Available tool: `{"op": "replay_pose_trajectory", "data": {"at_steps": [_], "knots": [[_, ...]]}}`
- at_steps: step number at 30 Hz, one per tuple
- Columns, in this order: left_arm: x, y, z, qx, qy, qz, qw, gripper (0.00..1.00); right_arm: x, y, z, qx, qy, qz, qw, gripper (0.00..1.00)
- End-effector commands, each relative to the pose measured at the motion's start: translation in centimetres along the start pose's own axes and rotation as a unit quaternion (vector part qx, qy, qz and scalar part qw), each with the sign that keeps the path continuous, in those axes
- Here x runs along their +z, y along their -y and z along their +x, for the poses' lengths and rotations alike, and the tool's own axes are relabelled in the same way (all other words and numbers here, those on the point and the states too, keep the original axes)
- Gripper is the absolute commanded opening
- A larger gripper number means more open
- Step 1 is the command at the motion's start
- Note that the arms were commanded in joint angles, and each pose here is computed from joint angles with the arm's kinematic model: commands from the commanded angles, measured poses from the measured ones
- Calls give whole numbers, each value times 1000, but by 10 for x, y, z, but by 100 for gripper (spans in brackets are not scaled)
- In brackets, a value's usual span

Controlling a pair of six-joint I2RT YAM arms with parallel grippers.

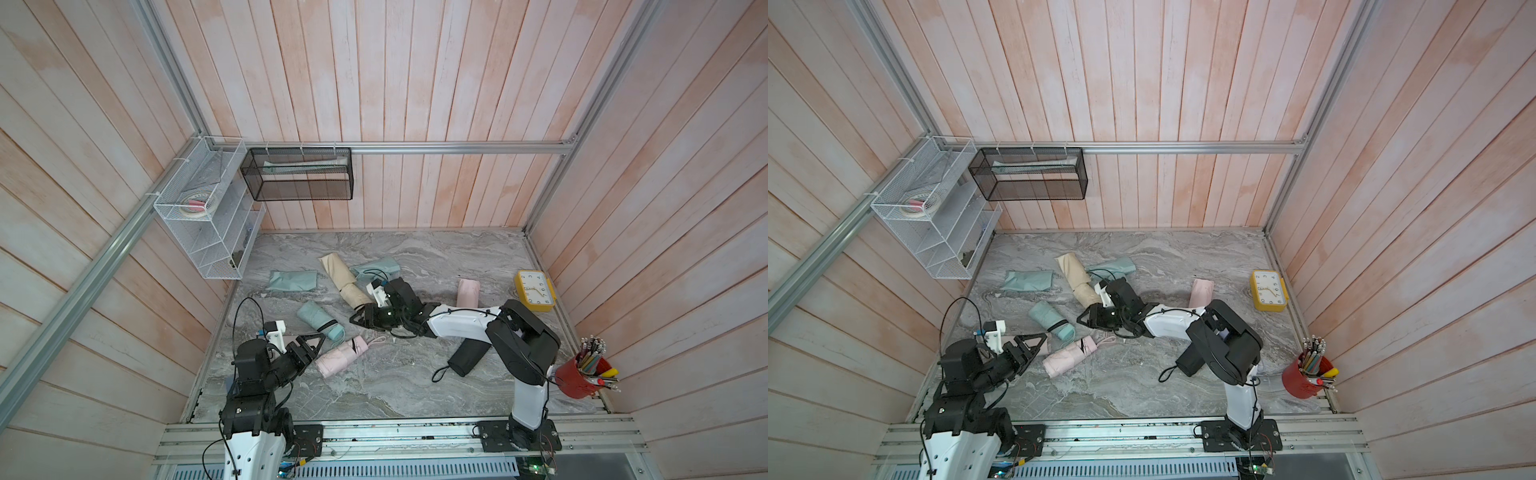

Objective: Take umbrellas out of sleeves
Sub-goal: Move the umbrella to the center of the board.

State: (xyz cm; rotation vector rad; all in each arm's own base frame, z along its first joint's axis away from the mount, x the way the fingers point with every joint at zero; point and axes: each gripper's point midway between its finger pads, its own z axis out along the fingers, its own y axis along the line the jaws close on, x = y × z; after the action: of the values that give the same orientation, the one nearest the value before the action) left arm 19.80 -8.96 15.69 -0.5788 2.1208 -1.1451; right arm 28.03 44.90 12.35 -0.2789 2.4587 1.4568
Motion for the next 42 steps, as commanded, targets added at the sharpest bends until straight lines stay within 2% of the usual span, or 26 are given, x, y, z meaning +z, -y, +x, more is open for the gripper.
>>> {"op": "replay_pose_trajectory", "data": {"at_steps": [1,5,13,19,24,30,37,42], "knots": [[-1,7,8,14,-18,13,1000,70,-15,-15,-17,-34,2,0,999,45],[4,-1,24,0,-47,14,999,67,-44,6,-7,-42,4,31,999,45],[10,-21,51,-18,-89,-11,996,67,-120,67,49,-37,12,120,992,46],[22,-42,69,-27,-138,-51,989,70,-168,97,66,-5,53,170,984,48],[46,-50,87,-24,-183,-64,981,74,-223,139,47,33,134,254,957,53],[70,-59,80,3,-173,-98,980,74,-279,182,23,106,196,318,922,57],[100,-70,59,38,-160,-141,976,74,-308,204,28,142,209,374,892,58],[117,-72,41,47,-146,-150,977,75,-316,220,50,153,184,418,876,60]]}}
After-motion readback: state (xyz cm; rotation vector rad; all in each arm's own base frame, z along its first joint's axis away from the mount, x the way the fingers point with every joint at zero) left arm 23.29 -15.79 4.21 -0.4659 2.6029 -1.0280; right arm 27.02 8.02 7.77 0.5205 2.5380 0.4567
